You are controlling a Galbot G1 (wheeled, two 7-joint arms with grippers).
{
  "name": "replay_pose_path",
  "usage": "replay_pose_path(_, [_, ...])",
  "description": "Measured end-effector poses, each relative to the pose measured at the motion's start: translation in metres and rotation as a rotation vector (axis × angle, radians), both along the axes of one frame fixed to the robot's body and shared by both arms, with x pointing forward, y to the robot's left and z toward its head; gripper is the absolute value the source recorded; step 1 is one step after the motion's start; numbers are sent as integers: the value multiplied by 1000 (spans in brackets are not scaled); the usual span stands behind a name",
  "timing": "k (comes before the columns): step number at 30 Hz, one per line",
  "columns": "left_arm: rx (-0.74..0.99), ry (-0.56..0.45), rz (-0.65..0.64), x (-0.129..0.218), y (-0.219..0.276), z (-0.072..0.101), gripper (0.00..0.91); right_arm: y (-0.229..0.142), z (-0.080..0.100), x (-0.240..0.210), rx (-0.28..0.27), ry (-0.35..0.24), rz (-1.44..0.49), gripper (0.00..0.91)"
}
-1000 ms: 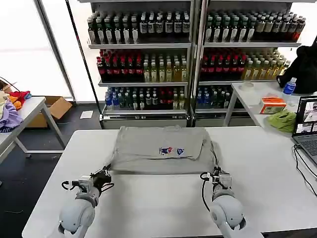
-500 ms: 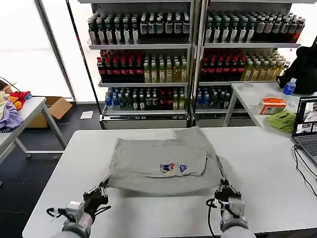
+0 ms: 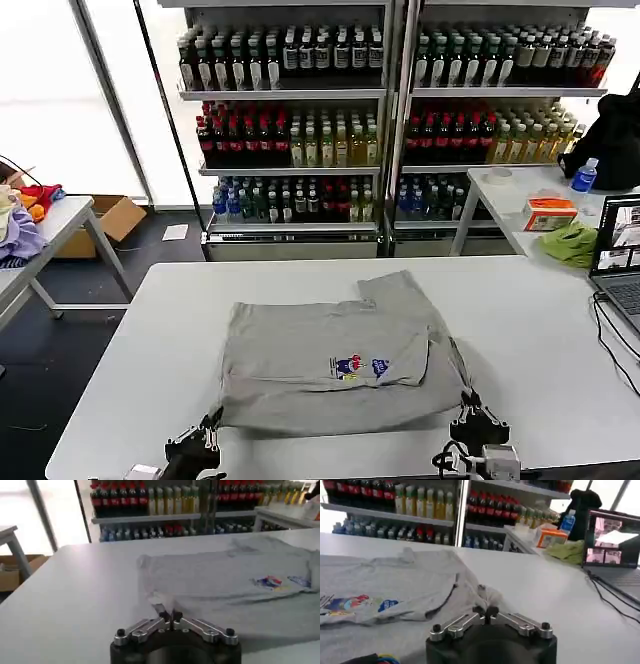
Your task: Fold and organize the clothes.
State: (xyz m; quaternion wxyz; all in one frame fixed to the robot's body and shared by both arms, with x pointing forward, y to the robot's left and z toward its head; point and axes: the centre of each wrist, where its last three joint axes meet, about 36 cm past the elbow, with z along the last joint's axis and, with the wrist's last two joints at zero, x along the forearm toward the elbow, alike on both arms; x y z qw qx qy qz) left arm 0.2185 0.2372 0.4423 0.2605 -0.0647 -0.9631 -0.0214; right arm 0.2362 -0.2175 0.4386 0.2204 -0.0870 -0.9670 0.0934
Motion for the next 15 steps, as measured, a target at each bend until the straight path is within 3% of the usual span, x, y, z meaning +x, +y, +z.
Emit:
replay_pose_path(7, [-10,-9,5,-10,-3,15,907,-2,3,-14,-2,-15,-35,907])
replay_pose_path(15, [-47,-81,16,-5,-6,35,907,-13,18,-1,5,-145,-100,907])
